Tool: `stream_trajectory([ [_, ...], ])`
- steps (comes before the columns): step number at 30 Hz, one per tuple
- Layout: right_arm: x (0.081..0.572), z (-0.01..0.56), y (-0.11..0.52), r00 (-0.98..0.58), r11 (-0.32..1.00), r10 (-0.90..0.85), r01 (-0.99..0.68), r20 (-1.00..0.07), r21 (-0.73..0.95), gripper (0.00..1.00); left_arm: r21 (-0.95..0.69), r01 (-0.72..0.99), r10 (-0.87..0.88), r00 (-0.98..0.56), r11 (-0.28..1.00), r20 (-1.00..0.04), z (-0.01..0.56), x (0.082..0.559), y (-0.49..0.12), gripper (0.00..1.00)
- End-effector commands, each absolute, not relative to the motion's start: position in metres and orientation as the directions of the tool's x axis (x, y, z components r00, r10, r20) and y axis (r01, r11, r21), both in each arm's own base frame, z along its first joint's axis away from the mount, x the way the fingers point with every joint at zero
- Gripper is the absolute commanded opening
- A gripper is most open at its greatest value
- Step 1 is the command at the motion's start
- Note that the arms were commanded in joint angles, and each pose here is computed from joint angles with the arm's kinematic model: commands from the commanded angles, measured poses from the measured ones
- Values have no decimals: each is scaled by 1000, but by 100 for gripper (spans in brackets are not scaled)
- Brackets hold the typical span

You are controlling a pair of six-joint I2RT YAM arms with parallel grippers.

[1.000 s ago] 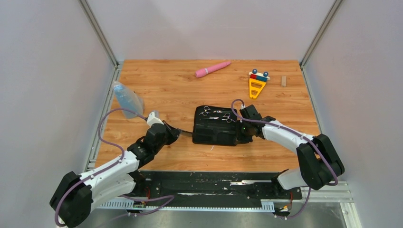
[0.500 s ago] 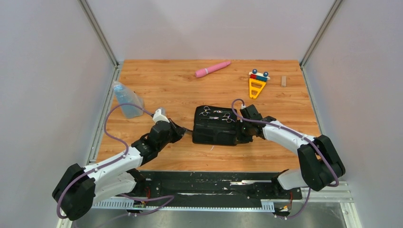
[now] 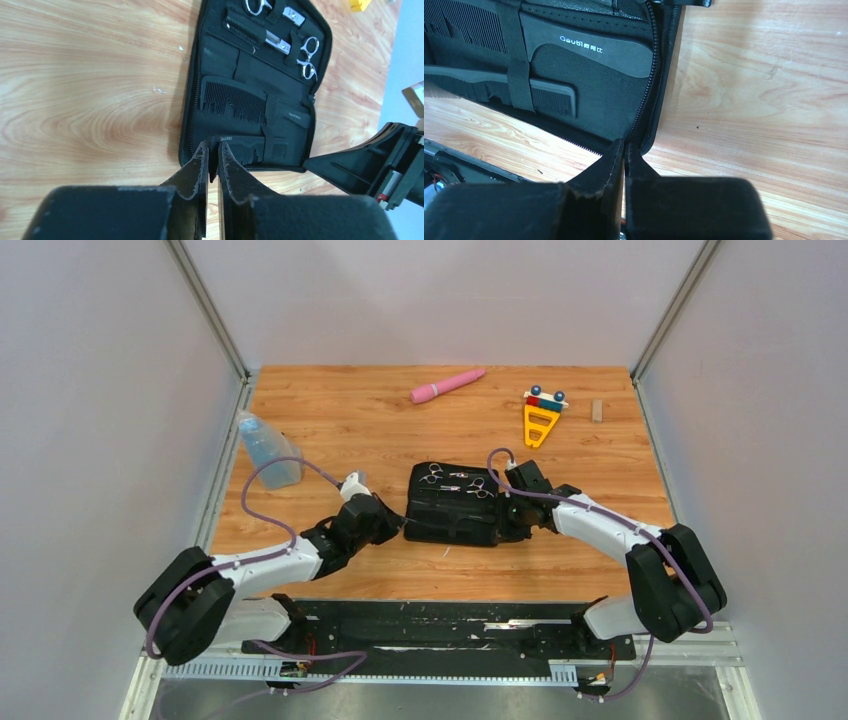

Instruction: Sort the hair-cutting tools

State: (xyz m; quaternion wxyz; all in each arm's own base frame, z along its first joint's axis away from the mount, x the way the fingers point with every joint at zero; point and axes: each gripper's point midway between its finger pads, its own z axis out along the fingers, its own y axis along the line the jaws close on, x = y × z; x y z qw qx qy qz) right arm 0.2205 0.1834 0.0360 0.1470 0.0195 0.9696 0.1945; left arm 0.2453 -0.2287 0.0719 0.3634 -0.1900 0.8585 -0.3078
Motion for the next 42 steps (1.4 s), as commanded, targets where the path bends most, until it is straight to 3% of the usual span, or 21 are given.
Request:
stream_trajectory([
  [1,236,60,208,-935,865,115,-71,-334,497,0,-655,-67,-505,-698,752,-508,72,247,-251,16],
  [10,236,62,210,-935,858,112,-81,-337,507,0,-570,-87,-427,-757,817,-495,56,248,-265,52],
  [15,235,62,208,-932,862,110,-83,-346,499,0,-456,-130,-381,-765,881,-519,56,243,-244,86],
  [18,235,61,206,-932,866,108,-83,-347,493,0,-401,-147,-365,-753,904,-548,69,245,-232,98],
  [22,235,60,205,-932,870,107,-82,-347,487,0,-311,-166,-324,-753,936,-573,76,246,-217,100],
  [32,234,60,204,-931,872,107,-81,-348,484,0,-278,-76,-226,-798,957,-559,82,259,-245,79],
  [42,234,60,205,-933,870,105,-82,-345,487,0,-246,-38,-157,-858,969,-488,56,261,-266,77],
])
